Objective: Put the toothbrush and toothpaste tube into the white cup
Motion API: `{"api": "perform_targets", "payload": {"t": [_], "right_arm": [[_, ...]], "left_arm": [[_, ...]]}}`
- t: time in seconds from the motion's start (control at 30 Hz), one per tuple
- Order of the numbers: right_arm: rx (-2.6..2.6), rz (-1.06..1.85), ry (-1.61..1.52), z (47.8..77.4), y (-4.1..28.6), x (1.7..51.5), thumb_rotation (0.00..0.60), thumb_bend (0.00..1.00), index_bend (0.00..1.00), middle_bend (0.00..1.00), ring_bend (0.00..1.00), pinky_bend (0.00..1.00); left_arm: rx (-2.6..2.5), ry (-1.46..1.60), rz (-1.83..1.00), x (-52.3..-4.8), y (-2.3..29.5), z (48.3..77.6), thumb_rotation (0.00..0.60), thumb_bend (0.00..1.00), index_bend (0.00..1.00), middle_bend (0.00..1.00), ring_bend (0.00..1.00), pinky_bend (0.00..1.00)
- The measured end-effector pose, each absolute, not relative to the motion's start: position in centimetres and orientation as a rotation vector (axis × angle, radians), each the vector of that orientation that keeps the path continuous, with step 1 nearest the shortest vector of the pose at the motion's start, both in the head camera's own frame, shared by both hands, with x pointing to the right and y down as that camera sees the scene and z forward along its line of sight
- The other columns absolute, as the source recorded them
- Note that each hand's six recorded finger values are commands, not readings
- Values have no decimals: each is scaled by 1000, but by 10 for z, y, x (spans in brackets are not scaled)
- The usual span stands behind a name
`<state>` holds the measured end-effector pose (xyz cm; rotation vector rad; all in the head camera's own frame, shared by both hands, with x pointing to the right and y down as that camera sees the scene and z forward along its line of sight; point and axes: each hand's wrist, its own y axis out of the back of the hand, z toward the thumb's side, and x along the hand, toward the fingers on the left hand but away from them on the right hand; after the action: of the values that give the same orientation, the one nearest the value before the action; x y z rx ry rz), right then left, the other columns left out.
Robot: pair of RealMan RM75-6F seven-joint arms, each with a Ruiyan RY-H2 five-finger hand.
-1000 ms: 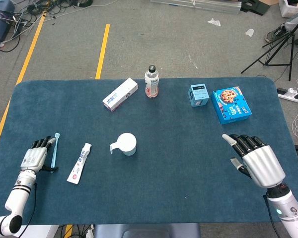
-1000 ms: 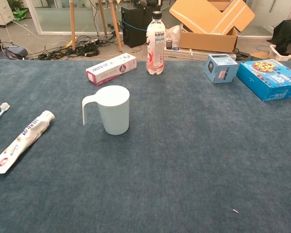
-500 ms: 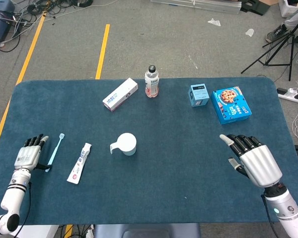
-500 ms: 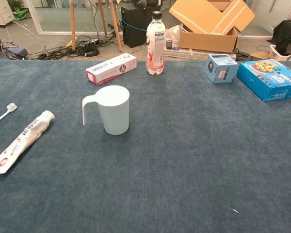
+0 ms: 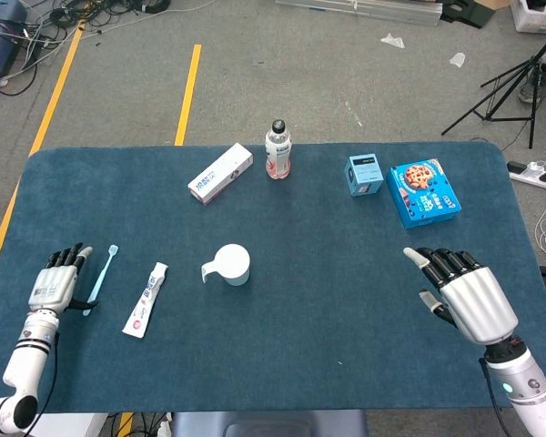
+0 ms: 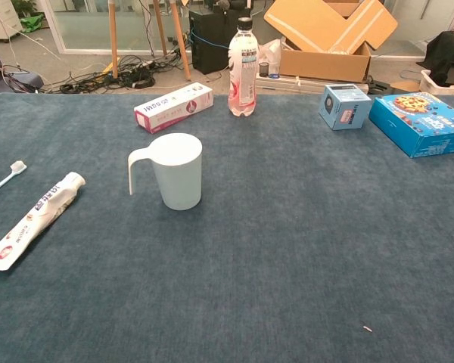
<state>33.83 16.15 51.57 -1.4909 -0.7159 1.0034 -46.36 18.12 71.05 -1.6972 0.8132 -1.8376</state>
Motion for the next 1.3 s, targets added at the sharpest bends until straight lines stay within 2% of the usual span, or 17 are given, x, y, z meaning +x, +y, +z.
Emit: {"api": "perform_targets", "payload": {"t": [0.53, 1.3], "right_arm": [[-1491, 1016, -722, 517, 161, 343, 600, 202, 227, 322, 342, 466], [-1497, 1007, -709, 518, 160, 337, 600, 203, 227, 322, 342, 467]], "left_arm": [[-1699, 764, -1885, -466, 190, 720, 600, 0, 0, 0, 0, 0], [-1566, 800, -1965, -504, 175, 722, 600, 0, 0, 0, 0, 0]]}}
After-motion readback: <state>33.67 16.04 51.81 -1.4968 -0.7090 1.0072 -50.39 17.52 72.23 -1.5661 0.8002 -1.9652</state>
